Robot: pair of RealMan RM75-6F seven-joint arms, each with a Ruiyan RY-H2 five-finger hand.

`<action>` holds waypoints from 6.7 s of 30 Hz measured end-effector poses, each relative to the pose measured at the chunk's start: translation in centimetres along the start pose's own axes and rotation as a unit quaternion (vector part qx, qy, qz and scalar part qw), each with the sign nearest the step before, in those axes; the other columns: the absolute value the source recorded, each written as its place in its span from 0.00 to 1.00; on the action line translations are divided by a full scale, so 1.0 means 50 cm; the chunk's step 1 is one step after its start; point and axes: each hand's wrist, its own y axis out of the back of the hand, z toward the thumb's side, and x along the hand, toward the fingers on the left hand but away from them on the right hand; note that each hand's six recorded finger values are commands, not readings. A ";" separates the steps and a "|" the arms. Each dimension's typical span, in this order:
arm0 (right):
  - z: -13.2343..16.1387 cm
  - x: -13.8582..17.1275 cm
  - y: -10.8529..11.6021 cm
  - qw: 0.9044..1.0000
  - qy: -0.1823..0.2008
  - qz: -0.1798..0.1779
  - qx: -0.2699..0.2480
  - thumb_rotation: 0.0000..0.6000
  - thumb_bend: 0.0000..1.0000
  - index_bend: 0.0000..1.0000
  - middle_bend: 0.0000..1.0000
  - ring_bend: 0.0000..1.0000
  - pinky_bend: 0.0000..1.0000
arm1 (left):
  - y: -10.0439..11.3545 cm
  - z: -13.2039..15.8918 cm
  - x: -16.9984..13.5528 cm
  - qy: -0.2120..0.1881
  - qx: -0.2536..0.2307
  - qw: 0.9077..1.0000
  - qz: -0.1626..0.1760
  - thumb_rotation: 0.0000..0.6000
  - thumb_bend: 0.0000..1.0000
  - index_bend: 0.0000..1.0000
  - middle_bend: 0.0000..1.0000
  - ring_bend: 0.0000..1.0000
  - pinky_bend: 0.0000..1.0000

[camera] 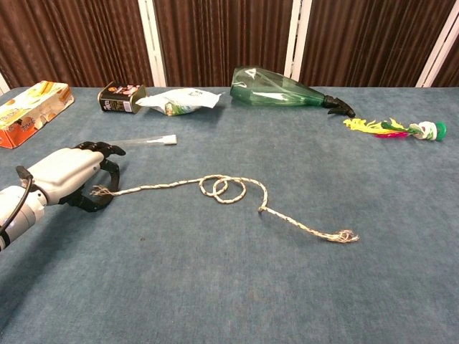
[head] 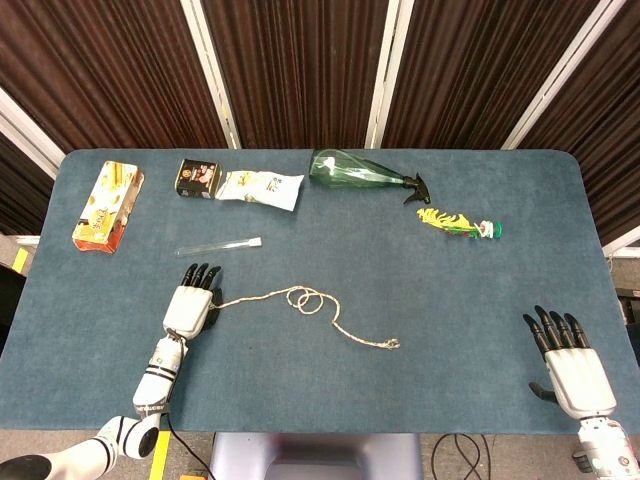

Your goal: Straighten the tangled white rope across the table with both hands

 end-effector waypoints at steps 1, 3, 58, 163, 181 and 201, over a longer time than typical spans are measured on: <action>0.000 0.000 0.000 1.000 0.000 0.000 0.000 1.00 0.16 0.00 0.00 0.00 0.00 | 0.000 0.000 0.000 0.000 0.002 1.000 -0.001 1.00 0.46 0.56 0.10 0.00 0.07; 0.000 0.000 0.000 1.000 0.000 0.000 0.000 1.00 0.16 0.00 0.00 0.00 0.00 | -0.002 -0.002 0.000 0.002 0.003 1.000 -0.002 1.00 0.47 0.57 0.10 0.00 0.07; 0.441 -0.235 -0.120 0.983 0.176 0.049 -0.009 1.00 0.44 0.61 0.00 0.00 0.00 | 0.064 -0.089 -0.044 0.015 -0.009 1.000 0.021 1.00 0.48 0.61 0.11 0.00 0.08; -0.032 -0.261 -0.159 0.995 -0.063 0.078 0.015 1.00 0.58 0.32 0.05 0.00 0.00 | -0.005 -0.215 -0.074 0.062 0.012 0.997 -0.033 1.00 0.47 0.15 0.10 0.01 0.09; -0.051 -0.205 -0.095 0.997 -0.065 0.051 -0.005 1.00 0.45 0.00 0.00 0.00 0.00 | 0.061 -0.263 -0.135 0.070 -0.079 0.994 -0.004 1.00 0.41 0.00 0.00 0.00 0.09; 0.001 0.033 0.058 0.994 -0.026 -0.095 -0.037 1.00 0.45 0.00 0.00 0.00 0.00 | 0.236 -0.222 -0.449 -0.019 -0.093 0.990 0.105 1.00 0.40 0.00 0.00 0.00 0.06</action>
